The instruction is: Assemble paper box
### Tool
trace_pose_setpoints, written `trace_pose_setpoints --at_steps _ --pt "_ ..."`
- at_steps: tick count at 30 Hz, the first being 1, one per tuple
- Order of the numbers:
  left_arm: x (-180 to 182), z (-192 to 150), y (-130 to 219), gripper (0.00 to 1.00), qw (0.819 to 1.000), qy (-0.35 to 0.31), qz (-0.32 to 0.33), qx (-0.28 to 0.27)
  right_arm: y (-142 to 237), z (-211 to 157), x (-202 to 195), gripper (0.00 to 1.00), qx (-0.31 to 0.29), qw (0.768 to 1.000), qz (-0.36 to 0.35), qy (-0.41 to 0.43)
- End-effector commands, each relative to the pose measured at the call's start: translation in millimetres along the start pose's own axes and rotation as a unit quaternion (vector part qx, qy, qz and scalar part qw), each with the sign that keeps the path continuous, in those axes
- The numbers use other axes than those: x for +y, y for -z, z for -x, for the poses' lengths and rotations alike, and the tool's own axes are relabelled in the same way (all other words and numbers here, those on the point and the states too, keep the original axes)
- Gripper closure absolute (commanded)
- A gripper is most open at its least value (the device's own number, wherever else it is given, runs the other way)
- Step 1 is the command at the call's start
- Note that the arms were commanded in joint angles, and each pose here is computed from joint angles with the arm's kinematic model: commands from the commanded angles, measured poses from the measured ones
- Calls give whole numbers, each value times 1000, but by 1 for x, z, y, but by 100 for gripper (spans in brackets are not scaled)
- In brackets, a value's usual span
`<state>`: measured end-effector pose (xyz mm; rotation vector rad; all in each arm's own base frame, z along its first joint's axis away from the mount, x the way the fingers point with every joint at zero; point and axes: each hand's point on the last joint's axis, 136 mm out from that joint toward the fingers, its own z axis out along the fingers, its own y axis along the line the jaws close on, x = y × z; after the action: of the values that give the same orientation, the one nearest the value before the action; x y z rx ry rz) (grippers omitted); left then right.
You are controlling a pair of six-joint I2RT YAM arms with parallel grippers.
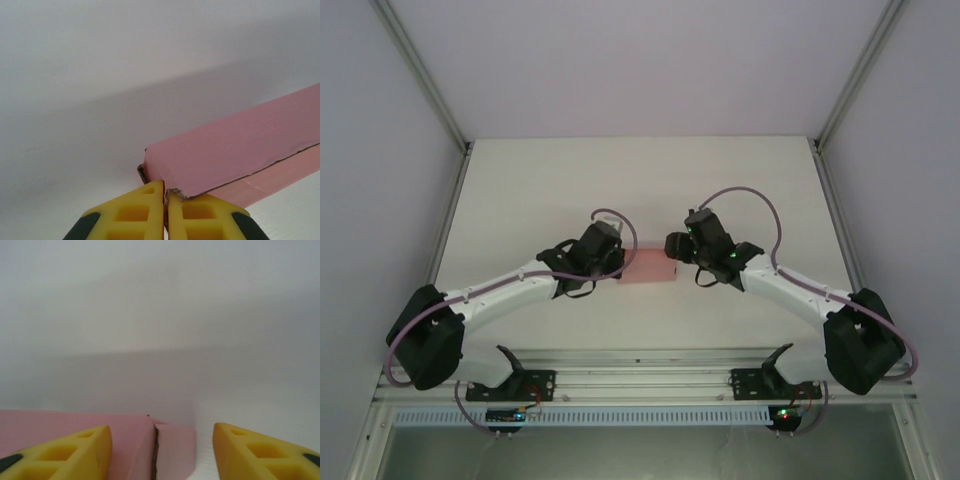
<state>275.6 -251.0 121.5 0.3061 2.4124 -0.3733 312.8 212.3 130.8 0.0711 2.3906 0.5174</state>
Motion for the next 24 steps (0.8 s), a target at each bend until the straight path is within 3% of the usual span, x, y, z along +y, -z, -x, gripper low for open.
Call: trace_pose_setpoints --at_steps 1,24 --pt "20 -75 -1 89 989 -39 28 142 -11 -31 -20 46 45 999 -25 -14" --pt "-21 -11 42 63 992 -75 -48 91 -15 -61 -32 64 65 995 -47 -53"
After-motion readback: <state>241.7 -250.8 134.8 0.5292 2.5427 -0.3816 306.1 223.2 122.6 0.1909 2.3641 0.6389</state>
